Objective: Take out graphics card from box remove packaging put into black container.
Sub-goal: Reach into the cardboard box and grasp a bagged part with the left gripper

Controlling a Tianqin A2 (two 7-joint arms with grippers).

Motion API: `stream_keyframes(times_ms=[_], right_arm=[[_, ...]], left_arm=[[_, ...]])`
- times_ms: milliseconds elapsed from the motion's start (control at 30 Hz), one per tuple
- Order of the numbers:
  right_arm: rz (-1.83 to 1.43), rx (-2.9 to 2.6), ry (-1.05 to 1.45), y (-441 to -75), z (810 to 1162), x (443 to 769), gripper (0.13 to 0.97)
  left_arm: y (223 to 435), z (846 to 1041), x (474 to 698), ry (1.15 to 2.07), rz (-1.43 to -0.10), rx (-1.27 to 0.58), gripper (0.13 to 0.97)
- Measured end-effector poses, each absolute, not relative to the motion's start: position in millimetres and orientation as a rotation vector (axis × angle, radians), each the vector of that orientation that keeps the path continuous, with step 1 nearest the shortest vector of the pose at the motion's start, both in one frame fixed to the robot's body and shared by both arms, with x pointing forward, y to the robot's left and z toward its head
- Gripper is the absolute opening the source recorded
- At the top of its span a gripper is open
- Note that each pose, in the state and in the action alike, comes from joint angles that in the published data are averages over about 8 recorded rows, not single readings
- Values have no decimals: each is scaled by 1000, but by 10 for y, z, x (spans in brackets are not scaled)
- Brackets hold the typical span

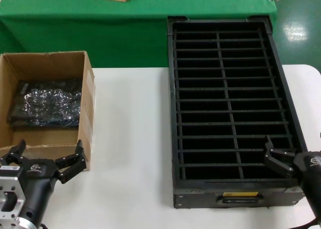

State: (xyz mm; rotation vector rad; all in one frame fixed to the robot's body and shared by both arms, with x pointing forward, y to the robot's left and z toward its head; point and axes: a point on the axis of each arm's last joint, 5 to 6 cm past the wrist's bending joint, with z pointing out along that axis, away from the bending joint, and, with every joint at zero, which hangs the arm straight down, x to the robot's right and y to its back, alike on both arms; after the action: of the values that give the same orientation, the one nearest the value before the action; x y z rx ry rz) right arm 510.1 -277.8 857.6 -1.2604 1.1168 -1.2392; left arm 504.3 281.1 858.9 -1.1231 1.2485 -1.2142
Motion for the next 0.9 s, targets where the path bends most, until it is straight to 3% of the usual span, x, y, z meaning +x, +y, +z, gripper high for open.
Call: stream_keyframes(times_ms=[633,900], right_arm=[[-1239,-1260,1117,-2778,8576,5101,966],[-1239,-1260,1117,-2778,8576,5101,966]], left_arm=[[2819,8599,5035,1250,-1217,-1119,966],[2950,8839,4947,1201,-1254,-1081,966]])
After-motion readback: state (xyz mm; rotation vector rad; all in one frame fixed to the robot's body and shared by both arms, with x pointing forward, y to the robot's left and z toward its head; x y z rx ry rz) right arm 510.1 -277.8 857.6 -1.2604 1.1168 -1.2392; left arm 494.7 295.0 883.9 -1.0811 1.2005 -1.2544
